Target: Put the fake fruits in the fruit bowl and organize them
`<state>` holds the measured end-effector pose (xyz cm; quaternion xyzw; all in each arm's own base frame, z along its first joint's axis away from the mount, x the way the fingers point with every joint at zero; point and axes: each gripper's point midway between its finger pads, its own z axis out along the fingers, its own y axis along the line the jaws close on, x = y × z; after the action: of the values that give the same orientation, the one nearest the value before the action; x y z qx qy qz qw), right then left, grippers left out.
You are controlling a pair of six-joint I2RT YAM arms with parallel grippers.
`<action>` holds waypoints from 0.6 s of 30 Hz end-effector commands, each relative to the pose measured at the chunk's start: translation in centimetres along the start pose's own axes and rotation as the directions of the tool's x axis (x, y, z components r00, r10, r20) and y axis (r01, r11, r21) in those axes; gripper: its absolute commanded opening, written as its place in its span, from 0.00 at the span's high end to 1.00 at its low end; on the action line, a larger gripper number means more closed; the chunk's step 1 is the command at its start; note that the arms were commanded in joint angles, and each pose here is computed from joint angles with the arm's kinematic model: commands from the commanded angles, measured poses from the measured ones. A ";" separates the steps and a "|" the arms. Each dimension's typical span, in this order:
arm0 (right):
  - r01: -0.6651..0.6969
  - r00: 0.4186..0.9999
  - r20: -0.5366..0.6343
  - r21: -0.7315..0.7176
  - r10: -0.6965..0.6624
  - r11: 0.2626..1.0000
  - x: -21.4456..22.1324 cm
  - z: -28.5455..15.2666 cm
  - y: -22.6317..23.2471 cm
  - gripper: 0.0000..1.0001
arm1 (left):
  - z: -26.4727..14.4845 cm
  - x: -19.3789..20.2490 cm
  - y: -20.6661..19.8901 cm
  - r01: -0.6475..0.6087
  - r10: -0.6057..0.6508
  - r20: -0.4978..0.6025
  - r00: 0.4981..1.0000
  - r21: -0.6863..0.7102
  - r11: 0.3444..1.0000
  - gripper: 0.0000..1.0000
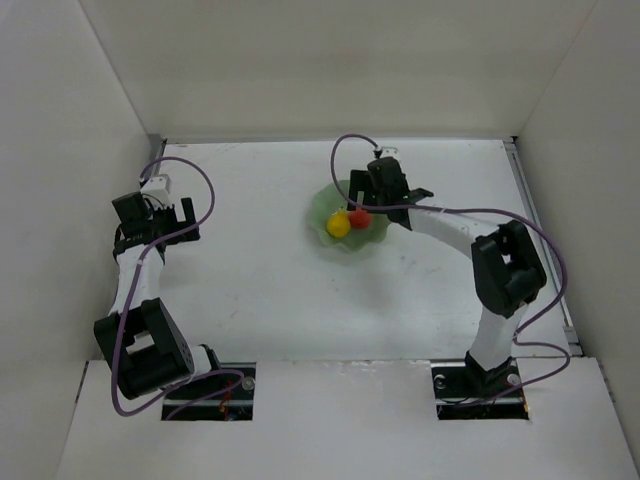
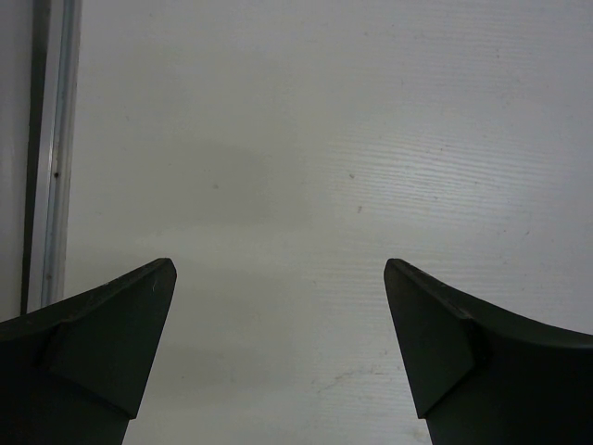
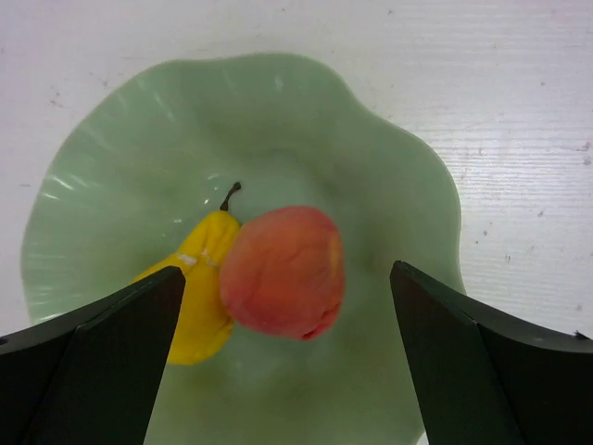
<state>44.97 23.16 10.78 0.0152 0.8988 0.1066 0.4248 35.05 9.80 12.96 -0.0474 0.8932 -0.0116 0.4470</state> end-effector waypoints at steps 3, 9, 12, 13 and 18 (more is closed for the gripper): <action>-0.048 0.982 0.179 -0.081 0.062 0.996 -6.9 -5.5 1.2 0.00 | -0.5 -0.9 -0.2 -0.025 0.025 0.045 0.999 0.005 1.000 0.00; -0.230 0.911 0.341 -0.046 0.232 0.972 -11.6 -10.9 -6.6 0.00 | -0.7 -1.5 0.1 0.012 -0.012 0.062 0.998 -0.015 1.000 0.00; -0.352 0.879 0.361 0.052 0.311 0.935 -10.6 -11.8 -14.4 0.00 | -0.7 -2.1 0.3 0.099 -0.097 0.076 0.992 -0.030 0.995 0.00; -0.391 0.871 0.356 0.090 0.337 0.916 -9.7 -12.0 -17.0 0.00 | -0.6 -2.3 0.4 0.125 -0.122 0.079 0.989 -0.031 0.992 0.00; -0.546 0.813 0.370 0.213 0.450 0.810 -4.9 -14.2 -26.7 0.00 | -0.3 -2.1 0.5 0.164 -0.162 0.055 0.985 -0.031 0.986 0.00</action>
<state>40.89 -5.07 19.59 0.3110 0.7878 0.0513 0.5292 35.00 9.94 12.98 -0.1081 0.8885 -0.0275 0.4450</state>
